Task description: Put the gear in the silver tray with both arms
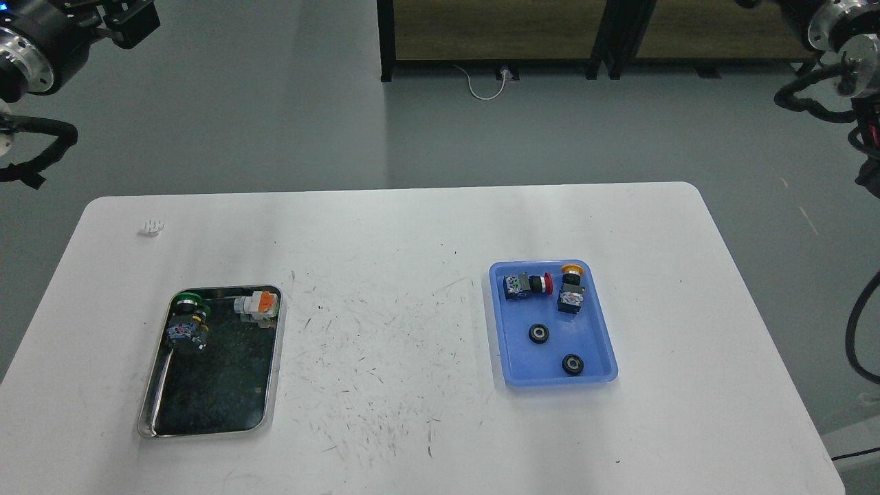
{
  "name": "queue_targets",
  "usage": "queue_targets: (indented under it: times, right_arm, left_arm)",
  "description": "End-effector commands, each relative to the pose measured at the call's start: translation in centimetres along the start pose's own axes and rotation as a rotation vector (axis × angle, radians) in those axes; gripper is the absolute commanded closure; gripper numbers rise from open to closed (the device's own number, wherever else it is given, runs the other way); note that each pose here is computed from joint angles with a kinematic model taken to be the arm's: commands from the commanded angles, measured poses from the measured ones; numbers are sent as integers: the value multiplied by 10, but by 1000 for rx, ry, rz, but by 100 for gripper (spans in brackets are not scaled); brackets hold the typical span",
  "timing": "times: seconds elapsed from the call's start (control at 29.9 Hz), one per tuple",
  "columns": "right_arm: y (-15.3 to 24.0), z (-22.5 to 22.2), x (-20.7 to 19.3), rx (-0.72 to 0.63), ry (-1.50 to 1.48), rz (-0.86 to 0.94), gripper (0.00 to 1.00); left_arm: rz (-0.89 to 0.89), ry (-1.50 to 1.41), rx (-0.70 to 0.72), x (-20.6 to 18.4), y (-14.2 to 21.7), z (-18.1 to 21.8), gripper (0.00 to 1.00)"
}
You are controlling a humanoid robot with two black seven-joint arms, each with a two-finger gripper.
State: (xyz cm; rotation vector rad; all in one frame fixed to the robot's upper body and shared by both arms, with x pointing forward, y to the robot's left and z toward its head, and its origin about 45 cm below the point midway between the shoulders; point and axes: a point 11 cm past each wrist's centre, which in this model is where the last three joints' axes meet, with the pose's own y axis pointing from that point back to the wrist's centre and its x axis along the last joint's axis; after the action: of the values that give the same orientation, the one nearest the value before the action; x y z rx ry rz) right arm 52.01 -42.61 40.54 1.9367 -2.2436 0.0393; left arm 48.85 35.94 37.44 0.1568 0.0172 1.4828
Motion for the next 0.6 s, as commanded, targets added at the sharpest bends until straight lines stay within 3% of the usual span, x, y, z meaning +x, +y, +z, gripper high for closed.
queue_targets:
  times: [0.0,0.37,0.57]
  right_arm:
    - [0,-8,0,12,2,-5,0]
    - [4,-10,-11,28,13,-51,1]
    - [8,14,-41,-23,31,-166,2]
  left_arm:
    - [10,-8,-13,6,2,4,1]
    - [15,-45,-63,10,3,20,1]
    - [-59,-72,-49,28,15,15,1]
